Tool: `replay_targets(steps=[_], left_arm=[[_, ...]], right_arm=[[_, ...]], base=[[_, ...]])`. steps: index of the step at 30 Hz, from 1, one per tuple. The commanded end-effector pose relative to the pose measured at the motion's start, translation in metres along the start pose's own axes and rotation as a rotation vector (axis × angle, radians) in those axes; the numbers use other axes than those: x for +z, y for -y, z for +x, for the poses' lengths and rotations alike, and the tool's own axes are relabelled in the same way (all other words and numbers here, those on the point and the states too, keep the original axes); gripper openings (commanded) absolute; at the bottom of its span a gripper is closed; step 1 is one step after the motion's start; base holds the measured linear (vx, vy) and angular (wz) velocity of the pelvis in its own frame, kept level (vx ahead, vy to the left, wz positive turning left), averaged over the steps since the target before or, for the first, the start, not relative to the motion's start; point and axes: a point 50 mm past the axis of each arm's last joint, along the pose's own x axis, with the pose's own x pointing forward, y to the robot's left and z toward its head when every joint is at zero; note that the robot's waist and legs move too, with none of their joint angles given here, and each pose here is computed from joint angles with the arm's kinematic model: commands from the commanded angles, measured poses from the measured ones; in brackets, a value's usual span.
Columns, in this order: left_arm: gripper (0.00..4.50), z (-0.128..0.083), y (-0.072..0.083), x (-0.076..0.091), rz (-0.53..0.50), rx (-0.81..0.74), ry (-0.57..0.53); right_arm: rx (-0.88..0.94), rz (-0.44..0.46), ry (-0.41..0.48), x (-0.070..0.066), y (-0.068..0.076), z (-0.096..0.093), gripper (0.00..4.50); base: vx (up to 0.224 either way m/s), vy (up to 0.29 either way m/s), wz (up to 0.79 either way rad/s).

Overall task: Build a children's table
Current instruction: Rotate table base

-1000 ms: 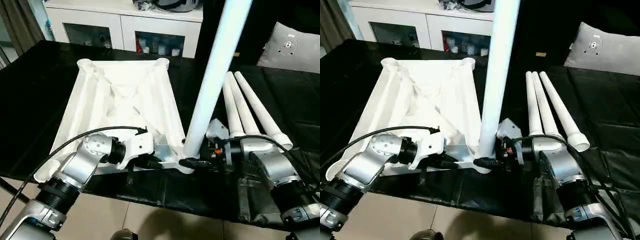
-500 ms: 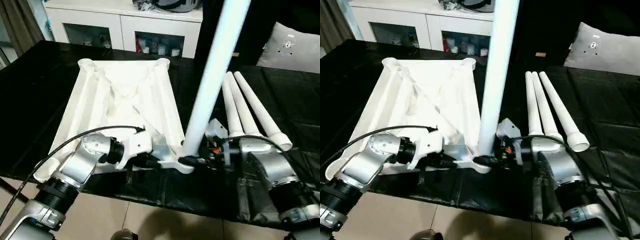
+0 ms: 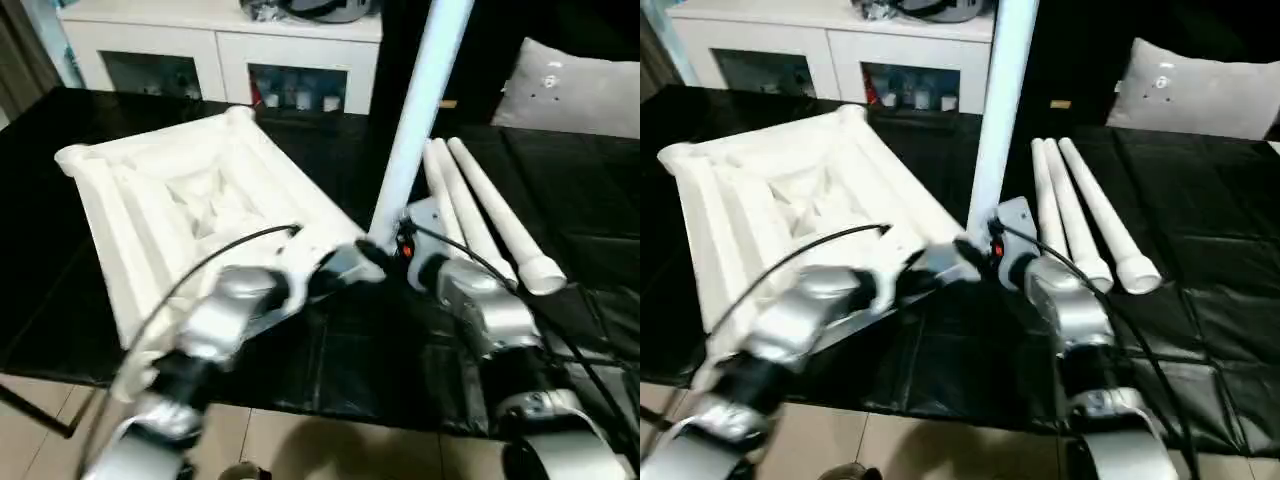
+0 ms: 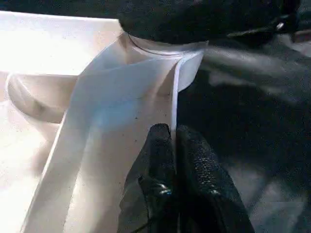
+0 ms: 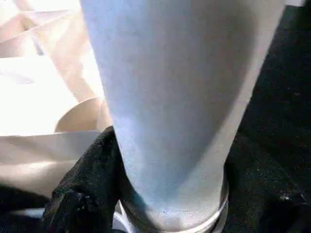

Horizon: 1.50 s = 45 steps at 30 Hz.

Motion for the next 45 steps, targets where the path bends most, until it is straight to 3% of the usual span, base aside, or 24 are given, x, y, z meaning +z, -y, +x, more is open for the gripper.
replay_targets(steps=[1, 7, 8, 11, 14, 15, 19, 23, 28, 32, 35, 37, 39, 40, 41, 43, 44, 45], left_arm=[[0.00, -0.003, -0.011, 0.030, 0.098, 0.106, 0.105], [0.00, -0.007, -0.018, 0.026, 0.146, 0.120, 0.106], [0.00, -0.008, -0.024, 0.024, 0.159, 0.142, 0.096], [0.00, -0.007, -0.030, 0.024, 0.155, 0.174, 0.087], [0.00, -0.004, -0.042, 0.026, 0.122, 0.253, 0.089], [0.27, -0.003, -0.042, 0.026, 0.110, 0.241, 0.094], [0.58, -0.001, -0.041, 0.032, 0.070, 0.214, 0.140], [0.58, -0.002, -0.043, 0.039, 0.055, 0.245, 0.214], [0.58, -0.011, -0.050, 0.040, 0.025, 0.264, 0.231], [0.58, -0.037, -0.064, 0.032, 0.093, 0.334, 0.167], [0.58, -0.069, -0.084, 0.022, 0.154, 0.456, 0.076], [0.58, -0.077, -0.088, 0.020, 0.165, 0.483, 0.048], [0.58, -0.109, -0.103, 0.010, 0.212, 0.573, -0.059], [0.58, -0.137, -0.114, 0.005, 0.209, 0.647, -0.110], [0.58, -0.137, -0.114, 0.005, 0.209, 0.647, -0.110], [0.58, -0.170, -0.124, -0.007, 0.257, 0.735, -0.258], [0.58, -0.170, -0.124, -0.008, 0.258, 0.736, -0.262], [0.58, -0.183, -0.126, -0.015, 0.285, 0.760, -0.347]], right_arm=[[0.160, -0.004, -0.024, -0.012, -0.039, 0.011, 3.34], [0.132, 0.008, -0.016, -0.013, -0.027, 0.002, 3.95], [0.099, -0.006, -0.005, -0.014, -0.018, -0.007, 4.06], [0.060, -0.033, 0.006, -0.014, -0.011, -0.014, 4.24], [0.013, 0.004, 0.033, -0.015, -0.002, -0.025, 4.42], [0.008, 0.004, 0.037, -0.015, -0.002, -0.025, 4.47], [-0.003, 0.024, 0.062, -0.011, -0.002, -0.029, 4.50], [0.019, 0.001, 0.080, -0.010, -0.009, -0.031, 4.50], [0.005, 0.001, 0.062, -0.014, -0.011, -0.031, 4.50], [0.017, -0.018, -0.007, -0.020, -0.016, -0.027, 4.50], [0.067, -0.018, -0.015, -0.020, -0.025, -0.024, 4.50], [0.072, -0.013, -0.017, -0.020, -0.026, -0.024, 4.50], [0.099, -0.012, -0.028, -0.021, -0.031, -0.022, 4.50], [0.112, -0.015, -0.032, -0.022, -0.034, -0.021, 4.50], [0.112, -0.015, -0.032, -0.022, -0.034, -0.021, 4.50], [0.125, -0.022, -0.039, -0.023, -0.038, -0.019, 4.50], [0.125, -0.022, -0.039, -0.023, -0.038, -0.019, 4.50], [0.124, -0.024, -0.044, -0.023, -0.038, -0.018, 4.50]], base=[[0.000, 0.000, 0.00], [0.000, 0.000, 0.00], [0.000, 0.000, 0.00], [0.000, 0.000, 0.00], [0.000, 0.000, 0.00], [0.000, 0.000, 0.00], [0.000, 0.000, 0.00], [0.000, 0.000, 0.00], [0.000, 0.000, 0.00], [0.000, 0.000, 0.00], [0.000, 0.000, 0.00], [0.000, 0.000, 0.00], [0.000, 0.000, 0.00], [0.000, 0.000, 0.00], [0.000, 0.000, 0.00], [0.000, 0.000, 0.00], [0.000, 0.000, 0.00], [0.000, 0.000, 0.00]])
